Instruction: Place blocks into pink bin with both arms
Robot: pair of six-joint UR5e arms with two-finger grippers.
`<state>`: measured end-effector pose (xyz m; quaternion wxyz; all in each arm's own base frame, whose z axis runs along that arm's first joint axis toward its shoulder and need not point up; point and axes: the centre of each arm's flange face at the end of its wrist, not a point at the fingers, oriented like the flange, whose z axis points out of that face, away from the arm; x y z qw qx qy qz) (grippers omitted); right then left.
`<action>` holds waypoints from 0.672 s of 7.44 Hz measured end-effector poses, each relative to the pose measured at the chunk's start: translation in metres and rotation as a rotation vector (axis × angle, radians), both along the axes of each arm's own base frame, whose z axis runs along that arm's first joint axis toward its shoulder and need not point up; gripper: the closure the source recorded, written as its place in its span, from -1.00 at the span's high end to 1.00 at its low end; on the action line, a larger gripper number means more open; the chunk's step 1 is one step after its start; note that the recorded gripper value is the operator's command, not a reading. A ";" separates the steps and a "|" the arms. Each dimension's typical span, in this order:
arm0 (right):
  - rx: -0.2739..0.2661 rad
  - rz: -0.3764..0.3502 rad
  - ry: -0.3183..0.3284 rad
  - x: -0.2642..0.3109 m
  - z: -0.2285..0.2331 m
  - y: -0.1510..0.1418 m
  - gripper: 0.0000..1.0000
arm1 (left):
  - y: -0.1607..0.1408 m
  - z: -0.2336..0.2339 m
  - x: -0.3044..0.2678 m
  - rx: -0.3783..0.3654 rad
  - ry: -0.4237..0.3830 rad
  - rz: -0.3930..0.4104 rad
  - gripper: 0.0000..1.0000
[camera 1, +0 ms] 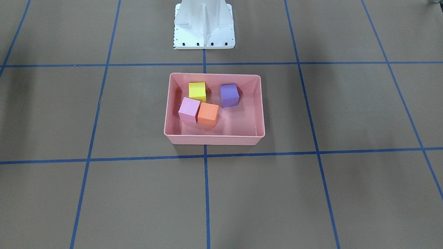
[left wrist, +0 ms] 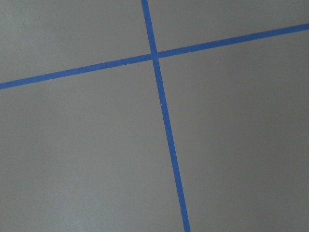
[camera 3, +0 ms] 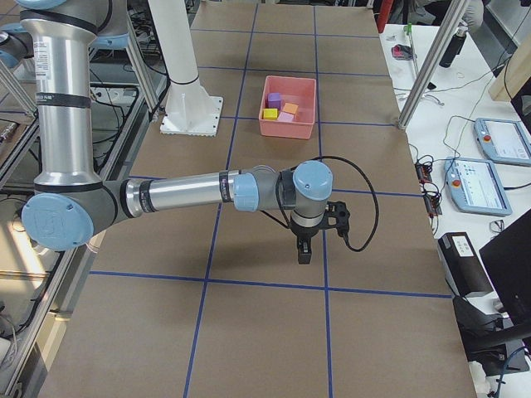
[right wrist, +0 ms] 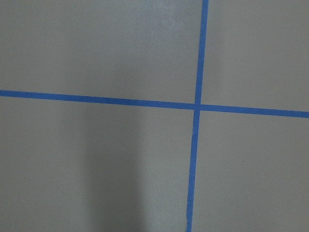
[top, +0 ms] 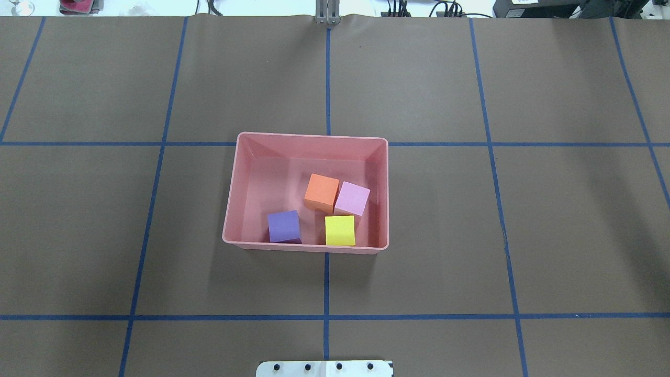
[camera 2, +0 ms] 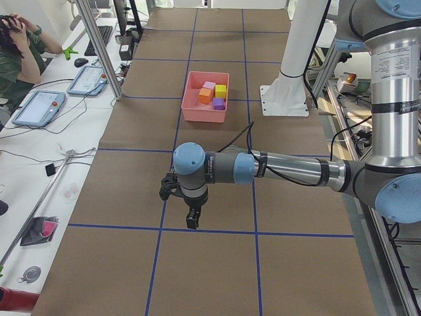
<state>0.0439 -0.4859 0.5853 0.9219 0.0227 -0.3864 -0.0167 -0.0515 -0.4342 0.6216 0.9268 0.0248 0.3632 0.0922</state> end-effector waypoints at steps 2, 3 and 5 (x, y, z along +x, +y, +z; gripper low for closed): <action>-0.010 0.007 -0.004 0.005 0.006 0.005 1.00 | 0.004 0.011 -0.001 -0.009 -0.001 -0.001 1.00; -0.023 0.011 -0.004 0.007 0.012 0.011 1.00 | 0.002 0.011 -0.001 -0.008 -0.001 -0.002 1.00; -0.052 0.021 -0.003 0.015 0.031 0.029 1.00 | -0.006 0.010 -0.001 -0.004 -0.004 -0.003 1.00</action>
